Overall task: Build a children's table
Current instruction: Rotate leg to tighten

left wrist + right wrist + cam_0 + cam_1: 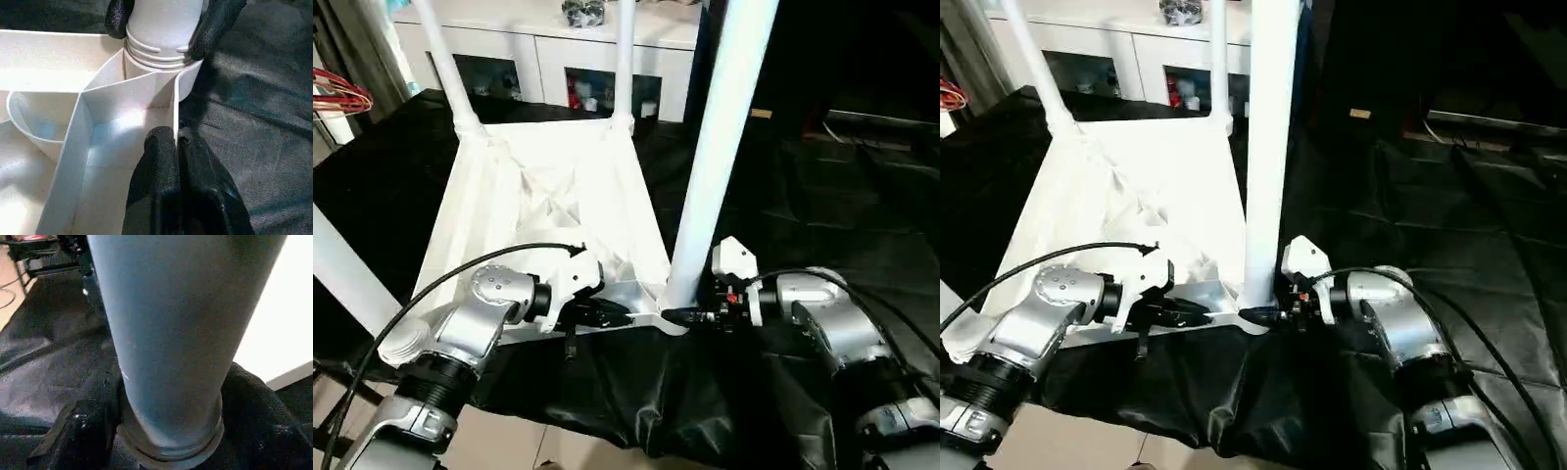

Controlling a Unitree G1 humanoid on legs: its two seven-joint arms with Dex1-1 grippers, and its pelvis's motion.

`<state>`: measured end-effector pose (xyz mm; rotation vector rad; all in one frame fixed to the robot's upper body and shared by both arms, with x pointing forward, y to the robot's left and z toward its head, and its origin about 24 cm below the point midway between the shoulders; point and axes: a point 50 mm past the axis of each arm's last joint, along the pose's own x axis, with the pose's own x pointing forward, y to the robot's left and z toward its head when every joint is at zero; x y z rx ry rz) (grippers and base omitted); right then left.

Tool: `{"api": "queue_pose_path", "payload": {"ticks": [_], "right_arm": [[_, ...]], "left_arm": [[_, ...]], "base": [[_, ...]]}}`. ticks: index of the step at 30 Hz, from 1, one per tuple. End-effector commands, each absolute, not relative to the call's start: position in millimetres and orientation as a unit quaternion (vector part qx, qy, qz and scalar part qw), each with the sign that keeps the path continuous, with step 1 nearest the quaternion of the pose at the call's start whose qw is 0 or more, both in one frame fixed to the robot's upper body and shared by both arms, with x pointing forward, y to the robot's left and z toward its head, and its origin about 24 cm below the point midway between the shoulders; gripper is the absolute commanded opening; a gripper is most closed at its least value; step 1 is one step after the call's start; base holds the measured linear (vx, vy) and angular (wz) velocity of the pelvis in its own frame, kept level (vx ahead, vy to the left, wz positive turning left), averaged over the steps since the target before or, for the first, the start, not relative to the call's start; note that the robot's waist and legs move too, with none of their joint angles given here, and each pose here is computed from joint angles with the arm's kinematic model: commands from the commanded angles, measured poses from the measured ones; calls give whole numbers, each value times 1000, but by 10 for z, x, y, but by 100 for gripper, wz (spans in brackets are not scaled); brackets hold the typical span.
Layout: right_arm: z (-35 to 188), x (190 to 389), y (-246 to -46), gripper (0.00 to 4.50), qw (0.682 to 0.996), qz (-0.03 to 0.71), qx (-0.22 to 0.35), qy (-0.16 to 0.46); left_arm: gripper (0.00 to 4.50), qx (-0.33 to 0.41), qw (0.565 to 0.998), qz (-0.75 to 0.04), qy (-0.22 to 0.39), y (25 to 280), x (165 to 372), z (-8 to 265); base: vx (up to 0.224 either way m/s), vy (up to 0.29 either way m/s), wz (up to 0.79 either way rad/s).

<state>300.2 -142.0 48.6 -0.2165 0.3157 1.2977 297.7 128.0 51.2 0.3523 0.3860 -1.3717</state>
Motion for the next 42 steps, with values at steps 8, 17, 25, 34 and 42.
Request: {"api": "queue_pose_path", "payload": {"ticks": [8,17,25,34,42], "right_arm": [[189,3157,-1027,262,896,416,-51,146],[245,3252,-560,262,920,370,-31,124],[352,3280,-628,373,907,410,-4,94],[408,3156,-990,406,843,526,-54,94],[461,3038,-1206,393,782,609,-72,115]], "left_arm": [[0,151,829,-530,94,803,3220,688],[0,146,850,-498,92,471,3251,663],[0,152,836,-520,86,584,3213,663],[0,145,799,-578,88,862,3100,677],[0,154,769,-612,103,1079,3038,692]], "base": [[0,0,0],[0,0,0],[0,0,0],[0,0,0],[0,0,0]]}}
